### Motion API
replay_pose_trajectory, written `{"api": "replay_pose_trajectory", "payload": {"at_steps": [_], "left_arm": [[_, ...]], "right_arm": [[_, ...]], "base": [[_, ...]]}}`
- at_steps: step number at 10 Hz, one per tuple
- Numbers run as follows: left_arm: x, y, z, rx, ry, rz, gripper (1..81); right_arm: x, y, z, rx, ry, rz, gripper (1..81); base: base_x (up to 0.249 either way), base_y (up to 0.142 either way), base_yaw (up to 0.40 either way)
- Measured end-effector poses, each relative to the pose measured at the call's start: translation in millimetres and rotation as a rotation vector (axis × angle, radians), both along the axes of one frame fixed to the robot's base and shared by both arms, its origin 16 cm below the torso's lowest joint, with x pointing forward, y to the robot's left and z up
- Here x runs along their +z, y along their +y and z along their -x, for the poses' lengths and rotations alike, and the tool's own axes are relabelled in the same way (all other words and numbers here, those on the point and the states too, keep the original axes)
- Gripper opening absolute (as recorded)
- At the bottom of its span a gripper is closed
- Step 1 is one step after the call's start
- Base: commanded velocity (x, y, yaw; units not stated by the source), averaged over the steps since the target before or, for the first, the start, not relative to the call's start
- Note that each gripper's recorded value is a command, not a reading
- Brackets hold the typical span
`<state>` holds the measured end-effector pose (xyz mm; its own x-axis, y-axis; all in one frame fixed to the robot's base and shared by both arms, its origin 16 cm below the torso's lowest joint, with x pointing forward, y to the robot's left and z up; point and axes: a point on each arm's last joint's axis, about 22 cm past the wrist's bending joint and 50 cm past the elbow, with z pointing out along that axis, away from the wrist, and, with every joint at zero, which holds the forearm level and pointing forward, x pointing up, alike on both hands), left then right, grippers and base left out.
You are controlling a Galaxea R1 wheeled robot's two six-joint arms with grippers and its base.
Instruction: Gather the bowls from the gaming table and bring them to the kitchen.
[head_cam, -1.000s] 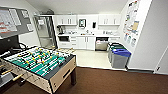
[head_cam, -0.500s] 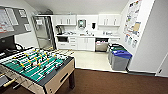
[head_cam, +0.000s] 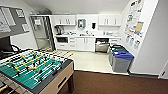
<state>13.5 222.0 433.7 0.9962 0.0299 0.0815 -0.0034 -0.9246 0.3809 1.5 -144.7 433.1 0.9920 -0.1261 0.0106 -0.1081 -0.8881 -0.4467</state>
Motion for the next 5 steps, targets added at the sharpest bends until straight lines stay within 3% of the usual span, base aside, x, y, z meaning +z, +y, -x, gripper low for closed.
{"api": "replay_pose_trajectory", "payload": {"at_steps": [3,5], "left_arm": [[0.3,-3.4,0.6,0.000,0.000,0.005,1.0],[0.2,-2.9,-0.3,0.000,-0.001,0.004,1.0]], "right_arm": [[0.1,0.7,0.1,0.000,0.000,-0.001,1.0],[0.0,-0.4,0.0,0.000,0.000,0.000,1.0]], "base": [[0.194,0.000,0.000],[0.194,-0.063,0.000]]}}
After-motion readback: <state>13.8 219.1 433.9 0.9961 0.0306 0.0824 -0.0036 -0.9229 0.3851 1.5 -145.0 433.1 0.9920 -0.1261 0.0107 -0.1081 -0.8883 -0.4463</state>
